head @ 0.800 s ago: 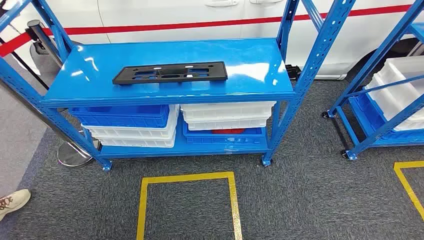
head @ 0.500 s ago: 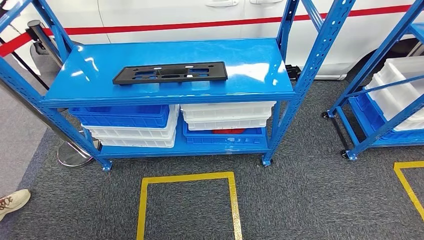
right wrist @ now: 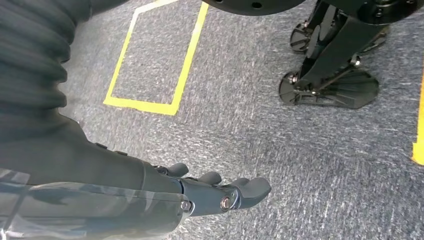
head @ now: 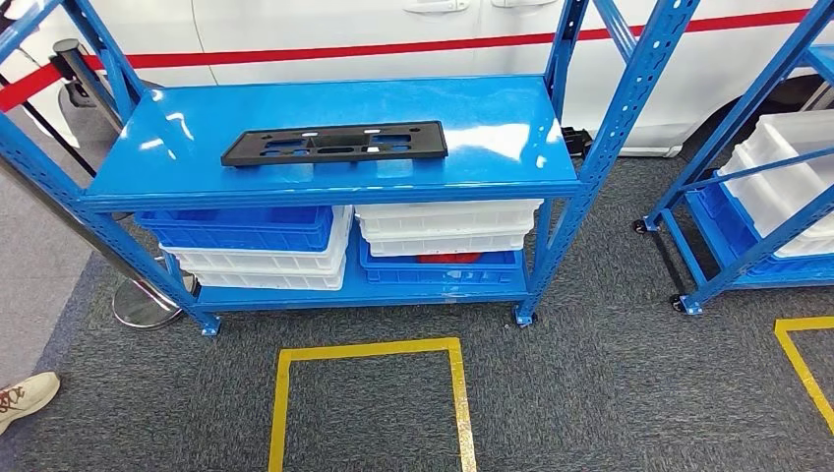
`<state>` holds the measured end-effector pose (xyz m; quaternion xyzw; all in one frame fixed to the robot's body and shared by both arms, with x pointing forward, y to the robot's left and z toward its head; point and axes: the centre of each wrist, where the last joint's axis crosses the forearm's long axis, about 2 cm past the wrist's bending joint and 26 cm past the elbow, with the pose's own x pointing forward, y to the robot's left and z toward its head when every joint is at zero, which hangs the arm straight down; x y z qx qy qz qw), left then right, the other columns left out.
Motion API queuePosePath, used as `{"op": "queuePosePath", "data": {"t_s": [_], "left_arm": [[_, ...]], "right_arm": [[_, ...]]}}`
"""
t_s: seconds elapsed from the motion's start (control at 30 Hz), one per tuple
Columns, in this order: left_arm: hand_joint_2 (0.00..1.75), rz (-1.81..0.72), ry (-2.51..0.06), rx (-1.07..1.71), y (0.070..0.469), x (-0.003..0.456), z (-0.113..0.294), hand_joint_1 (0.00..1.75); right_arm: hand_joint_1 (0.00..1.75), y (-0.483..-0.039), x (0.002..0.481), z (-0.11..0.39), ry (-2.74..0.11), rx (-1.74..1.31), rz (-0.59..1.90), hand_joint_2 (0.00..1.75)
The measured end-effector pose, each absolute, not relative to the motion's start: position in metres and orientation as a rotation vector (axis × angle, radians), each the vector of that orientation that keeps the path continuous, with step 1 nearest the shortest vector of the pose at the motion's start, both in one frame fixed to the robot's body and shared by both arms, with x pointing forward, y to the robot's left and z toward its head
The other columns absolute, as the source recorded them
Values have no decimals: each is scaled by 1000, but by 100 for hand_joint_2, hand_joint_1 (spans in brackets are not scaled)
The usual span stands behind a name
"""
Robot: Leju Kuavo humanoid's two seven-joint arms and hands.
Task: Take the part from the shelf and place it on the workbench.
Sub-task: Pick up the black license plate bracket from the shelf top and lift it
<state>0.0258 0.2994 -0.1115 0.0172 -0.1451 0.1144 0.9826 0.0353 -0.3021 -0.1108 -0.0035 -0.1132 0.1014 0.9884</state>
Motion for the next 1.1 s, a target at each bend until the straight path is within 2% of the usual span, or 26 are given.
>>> {"op": "queuePosePath", "data": {"t_s": [0.13,0.17,0.2,0.27,0.3,0.33,0.47,0.7,1.1], "left_arm": [[175,271,-296,40,300,30,-112,0],[175,280,-296,42,300,31,-112,0],[131,290,-297,43,301,32,-112,0],[44,308,-297,45,301,34,-112,0],[0,316,-298,45,301,35,-112,0],[0,321,-300,46,301,35,-112,0],[0,330,-309,46,301,39,-112,0],[0,332,-327,49,301,42,-111,0],[0,336,-334,51,300,43,-111,0]], "right_arm": [[0,-298,39,-111,-232,10,223,175],[0,-297,40,-111,-233,15,227,131],[0,-296,41,-111,-234,20,231,87],[0,-294,43,-111,-241,34,240,87],[0,-292,45,-111,-251,44,242,131],[0,-290,46,-111,-267,56,242,175],[0,-280,61,-109,-389,119,235,0],[0,-269,105,-99,-656,200,209,0],[0,-303,184,-57,-1066,107,220,0]]}}
